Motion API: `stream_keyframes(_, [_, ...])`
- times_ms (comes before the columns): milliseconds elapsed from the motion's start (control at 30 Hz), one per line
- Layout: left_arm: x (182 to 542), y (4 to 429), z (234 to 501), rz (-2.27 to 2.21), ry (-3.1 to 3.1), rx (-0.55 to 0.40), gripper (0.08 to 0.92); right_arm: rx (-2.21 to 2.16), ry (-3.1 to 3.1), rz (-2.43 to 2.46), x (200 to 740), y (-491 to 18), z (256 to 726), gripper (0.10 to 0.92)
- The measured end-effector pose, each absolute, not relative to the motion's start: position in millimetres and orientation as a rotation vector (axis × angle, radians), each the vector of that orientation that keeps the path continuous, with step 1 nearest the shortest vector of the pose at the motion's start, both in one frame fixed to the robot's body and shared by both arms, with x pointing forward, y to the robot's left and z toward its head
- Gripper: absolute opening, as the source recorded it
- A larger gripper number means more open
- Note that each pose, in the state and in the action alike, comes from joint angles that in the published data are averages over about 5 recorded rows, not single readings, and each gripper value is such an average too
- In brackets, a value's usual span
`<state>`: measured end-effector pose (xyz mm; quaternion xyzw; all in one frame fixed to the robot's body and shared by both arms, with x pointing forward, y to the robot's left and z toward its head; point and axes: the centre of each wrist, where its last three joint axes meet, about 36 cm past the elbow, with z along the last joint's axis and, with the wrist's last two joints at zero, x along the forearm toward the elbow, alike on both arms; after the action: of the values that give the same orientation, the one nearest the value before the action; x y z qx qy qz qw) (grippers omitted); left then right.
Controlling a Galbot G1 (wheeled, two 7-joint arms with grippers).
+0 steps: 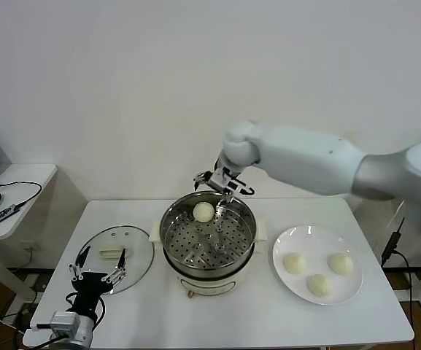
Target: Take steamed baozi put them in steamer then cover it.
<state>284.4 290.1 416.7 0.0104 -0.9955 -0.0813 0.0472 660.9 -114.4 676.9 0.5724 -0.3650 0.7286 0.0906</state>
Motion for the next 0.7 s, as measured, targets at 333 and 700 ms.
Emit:
stream_keyframes(333, [287, 290, 417, -0.234, -3.059, 0.007, 0.823, 1.472, -1.317, 1.908, 623, -215, 681, 0.823])
stream_keyframes(700, [287, 293, 410, -0.235, -3.046, 0.009, 0.823, 1.331, -1.445, 1.648, 595, -297, 624, 0.823])
